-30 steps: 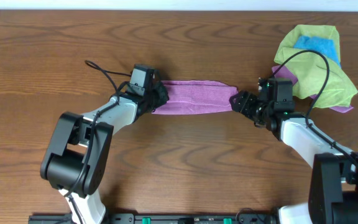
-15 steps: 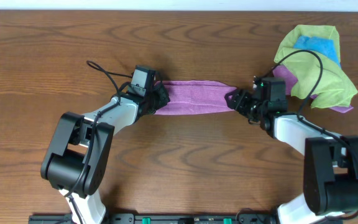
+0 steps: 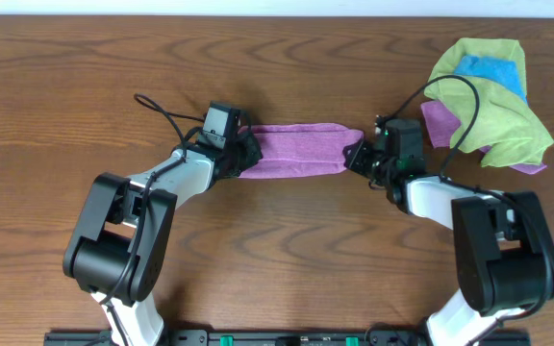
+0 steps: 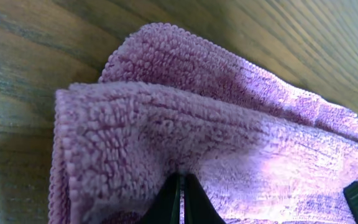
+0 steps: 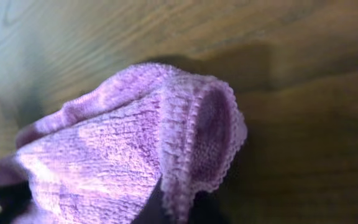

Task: Fold the cloth

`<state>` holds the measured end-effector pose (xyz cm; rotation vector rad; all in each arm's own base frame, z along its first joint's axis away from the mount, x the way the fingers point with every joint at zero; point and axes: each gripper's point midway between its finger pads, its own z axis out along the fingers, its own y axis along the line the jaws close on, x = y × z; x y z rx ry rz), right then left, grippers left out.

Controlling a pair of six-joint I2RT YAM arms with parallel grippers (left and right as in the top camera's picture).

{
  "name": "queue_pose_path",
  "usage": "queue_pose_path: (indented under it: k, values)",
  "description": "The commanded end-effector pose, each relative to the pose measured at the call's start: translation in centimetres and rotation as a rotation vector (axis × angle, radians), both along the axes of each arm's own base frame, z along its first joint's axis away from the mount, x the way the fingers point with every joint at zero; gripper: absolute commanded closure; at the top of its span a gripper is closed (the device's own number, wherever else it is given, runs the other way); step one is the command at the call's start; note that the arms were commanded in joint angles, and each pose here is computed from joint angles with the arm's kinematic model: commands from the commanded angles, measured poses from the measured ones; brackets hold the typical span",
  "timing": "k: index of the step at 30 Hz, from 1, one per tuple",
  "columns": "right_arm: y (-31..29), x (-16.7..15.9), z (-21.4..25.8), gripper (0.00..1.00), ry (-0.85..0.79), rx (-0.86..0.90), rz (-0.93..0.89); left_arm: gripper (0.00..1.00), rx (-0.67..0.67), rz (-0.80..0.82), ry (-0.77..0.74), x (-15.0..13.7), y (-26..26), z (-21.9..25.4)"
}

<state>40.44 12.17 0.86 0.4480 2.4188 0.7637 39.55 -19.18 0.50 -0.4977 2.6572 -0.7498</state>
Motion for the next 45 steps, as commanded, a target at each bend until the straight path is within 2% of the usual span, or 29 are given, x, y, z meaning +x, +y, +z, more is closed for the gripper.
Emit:
queue_pose_path:
  k: [1, 16, 20, 28, 37, 45]
  values:
    - [0.3, 0.3, 0.5, 0.98, -0.037, -0.011, 0.017, 0.94, 0.014, -0.013, -0.005, 0.3, -0.1, -0.1]
    - [5.0, 0.1, 9.4, 0.98, -0.265, 0.041, 0.155, 0.94, -0.001, -0.021, 0.001, 0.2, -0.3, -0.1]
    - [7.1, -0.2, 10.1, 0.99, -0.29, 0.028, 0.209, 0.94, -0.001, -0.022, 0.001, 0.2, -0.3, -0.1]
    - [9.6, 0.2, 10.9, 0.99, -0.311, -0.156, 0.281, 0.94, -0.008, -0.025, 0.002, 0.1, -0.5, 0.0]
    - [12.4, 1.4, 8.9, 0.99, -0.26, -0.181, 0.341, 0.94, -0.041, -0.056, -0.009, 0.0, -1.0, 1.0]
    - [13.7, 0.5, 8.3, 0.99, -0.26, -0.212, 0.398, 0.94, -0.032, -0.019, -0.063, 1.0, 1.9, 4.1]
